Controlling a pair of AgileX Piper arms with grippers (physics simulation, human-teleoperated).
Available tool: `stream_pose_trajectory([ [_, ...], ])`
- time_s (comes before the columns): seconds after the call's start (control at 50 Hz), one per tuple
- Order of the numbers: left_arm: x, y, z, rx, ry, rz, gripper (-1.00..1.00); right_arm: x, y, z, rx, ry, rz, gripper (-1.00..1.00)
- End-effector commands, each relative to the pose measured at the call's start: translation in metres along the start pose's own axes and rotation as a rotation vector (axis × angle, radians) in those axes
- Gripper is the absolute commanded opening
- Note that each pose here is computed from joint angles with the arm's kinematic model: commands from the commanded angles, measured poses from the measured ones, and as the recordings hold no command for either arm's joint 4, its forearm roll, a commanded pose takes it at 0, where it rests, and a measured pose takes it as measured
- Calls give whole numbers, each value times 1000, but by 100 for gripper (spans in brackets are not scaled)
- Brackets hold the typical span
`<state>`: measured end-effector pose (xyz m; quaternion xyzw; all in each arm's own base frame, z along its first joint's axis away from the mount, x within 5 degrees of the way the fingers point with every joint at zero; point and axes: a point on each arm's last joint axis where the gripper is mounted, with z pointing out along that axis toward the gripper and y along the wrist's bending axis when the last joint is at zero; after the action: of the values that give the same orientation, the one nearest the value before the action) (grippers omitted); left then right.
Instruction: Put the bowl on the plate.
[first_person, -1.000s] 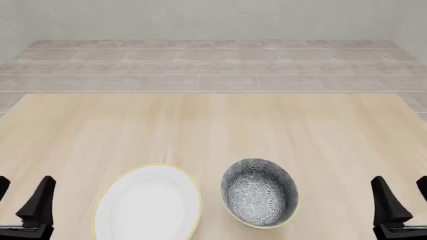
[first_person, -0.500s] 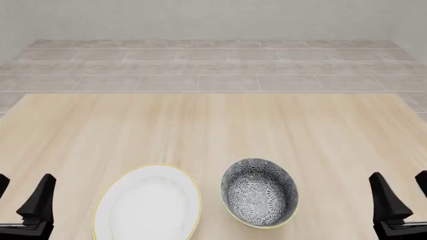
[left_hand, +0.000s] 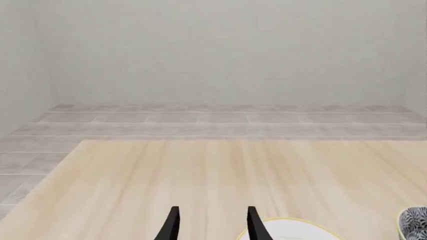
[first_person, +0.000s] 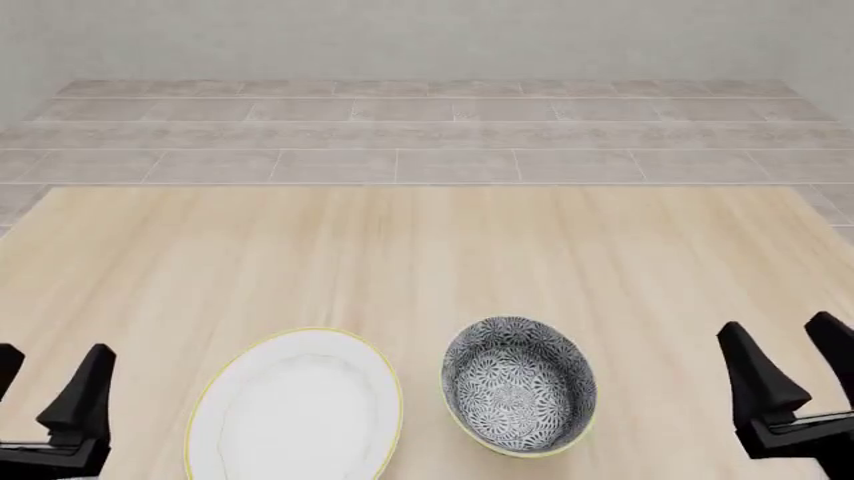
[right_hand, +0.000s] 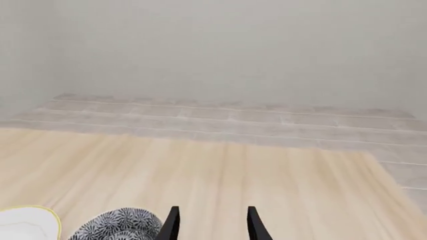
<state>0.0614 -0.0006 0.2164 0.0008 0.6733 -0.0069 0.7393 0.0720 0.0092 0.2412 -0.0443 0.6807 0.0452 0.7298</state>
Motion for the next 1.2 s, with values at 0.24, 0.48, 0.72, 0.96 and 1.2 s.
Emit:
stream_pose_trajectory([
  [0.24, -1, 0, 1, 4, -8, -1, 100, -17, 8, 16, -93, 33, -5, 100],
  [0.48, -1, 0, 0, 4, -10, -2, 100, -21, 18, 40, -164, 112, 3, 100],
  [0.72, -1, 0, 0, 5, -10, -1, 100, -23, 23, 47, -191, 137, 18, 100],
  [0.96, -1, 0, -1, 4, -9, 0, 100, -26, 29, 55, -229, 164, 0, 100],
  [1.2, -2, 0, -2, 1, -9, -1, 100, -23, 37, 67, -260, 226, 4, 100],
])
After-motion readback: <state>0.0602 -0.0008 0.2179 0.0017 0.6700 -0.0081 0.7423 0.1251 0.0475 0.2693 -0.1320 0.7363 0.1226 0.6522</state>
